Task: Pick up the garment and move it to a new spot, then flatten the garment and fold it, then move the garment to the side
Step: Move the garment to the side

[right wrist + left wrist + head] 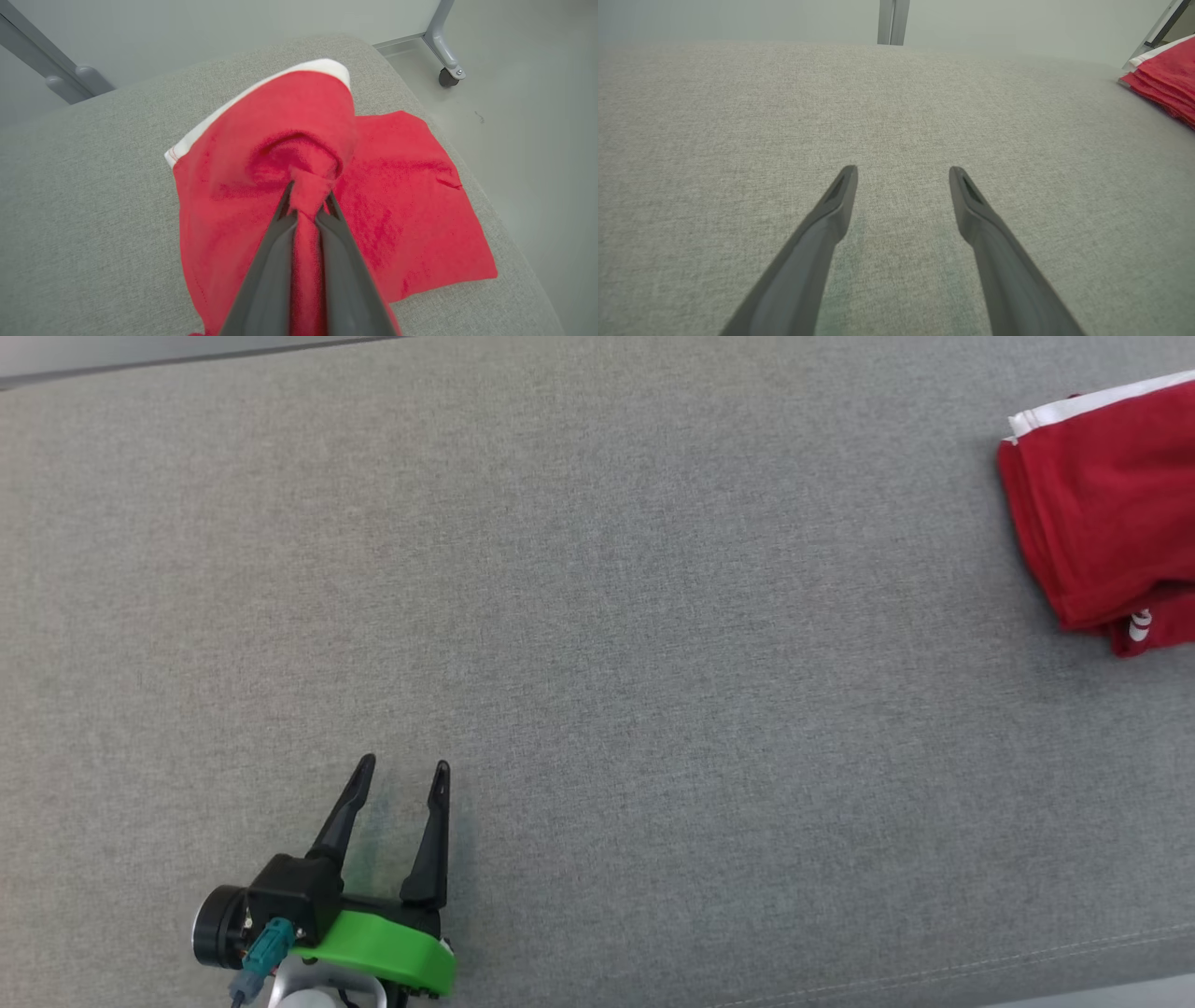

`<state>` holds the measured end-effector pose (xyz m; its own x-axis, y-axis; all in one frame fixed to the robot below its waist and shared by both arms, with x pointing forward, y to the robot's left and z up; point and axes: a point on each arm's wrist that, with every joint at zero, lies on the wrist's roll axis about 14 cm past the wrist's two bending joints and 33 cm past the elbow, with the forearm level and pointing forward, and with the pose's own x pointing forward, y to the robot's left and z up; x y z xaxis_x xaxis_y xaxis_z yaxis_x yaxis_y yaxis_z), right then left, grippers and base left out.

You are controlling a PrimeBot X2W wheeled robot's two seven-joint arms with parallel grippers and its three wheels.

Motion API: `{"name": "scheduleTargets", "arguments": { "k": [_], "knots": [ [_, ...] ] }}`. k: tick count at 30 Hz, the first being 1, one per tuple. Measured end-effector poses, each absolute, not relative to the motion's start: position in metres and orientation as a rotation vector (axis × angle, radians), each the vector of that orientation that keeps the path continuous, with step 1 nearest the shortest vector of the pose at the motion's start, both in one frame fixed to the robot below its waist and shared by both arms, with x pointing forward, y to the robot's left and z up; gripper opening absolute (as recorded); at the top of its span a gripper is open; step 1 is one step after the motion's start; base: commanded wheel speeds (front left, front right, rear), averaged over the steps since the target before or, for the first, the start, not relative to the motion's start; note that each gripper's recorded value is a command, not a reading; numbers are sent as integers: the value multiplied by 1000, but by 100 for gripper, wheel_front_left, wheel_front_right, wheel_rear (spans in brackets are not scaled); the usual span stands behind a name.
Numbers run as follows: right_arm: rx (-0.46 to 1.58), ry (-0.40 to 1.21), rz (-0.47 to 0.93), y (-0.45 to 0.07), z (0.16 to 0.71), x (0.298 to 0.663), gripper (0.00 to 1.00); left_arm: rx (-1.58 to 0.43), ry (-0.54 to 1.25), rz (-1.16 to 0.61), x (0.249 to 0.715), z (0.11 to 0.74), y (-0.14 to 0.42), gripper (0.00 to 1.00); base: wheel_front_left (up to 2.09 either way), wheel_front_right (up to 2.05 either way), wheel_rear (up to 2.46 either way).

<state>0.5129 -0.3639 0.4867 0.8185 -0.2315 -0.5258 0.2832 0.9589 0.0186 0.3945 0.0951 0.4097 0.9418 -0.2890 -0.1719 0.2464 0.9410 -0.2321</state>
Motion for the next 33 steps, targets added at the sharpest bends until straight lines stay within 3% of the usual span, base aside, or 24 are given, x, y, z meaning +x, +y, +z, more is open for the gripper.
{"name": "scheduleTargets", "arguments": {
  "k": [5, 6, 7, 8, 14, 21, 25, 33],
  "knots": [
    [0, 636, -345, -396, 476, 507, 0, -209, 250, -244, 394, 393, 105, 100, 0, 0, 0],
    [-32, 644, -362, -403, 477, 506, 24, -205, 255, -239, 394, 391, 106, 100, 0, 0, 0],
    [-50, 645, -374, -407, 477, 505, 85, -205, 257, -235, 393, 391, 108, 100, 0, 0, 0],
    [-76, 637, -389, -413, 479, 505, 100, -204, 260, -230, 393, 390, 110, 100, 0, 0, 0],
    [-245, 575, -402, -420, 485, 505, 100, -201, 251, -218, 392, 393, 114, 100, 0, 0, 0],
    [-243, 235, -315, -385, 527, 511, 100, -203, 203, -156, 387, 411, 130, 100, 0, 0, 0],
    [-204, 83, -253, -358, 543, 491, 100, -200, 177, -93, 376, 422, 144, 100, 0, 0, 0],
    [-148, -15, -93, -283, 511, 406, 100, -182, 175, 29, 331, 427, 174, 100, 0, 0, 0]
  ]
}}
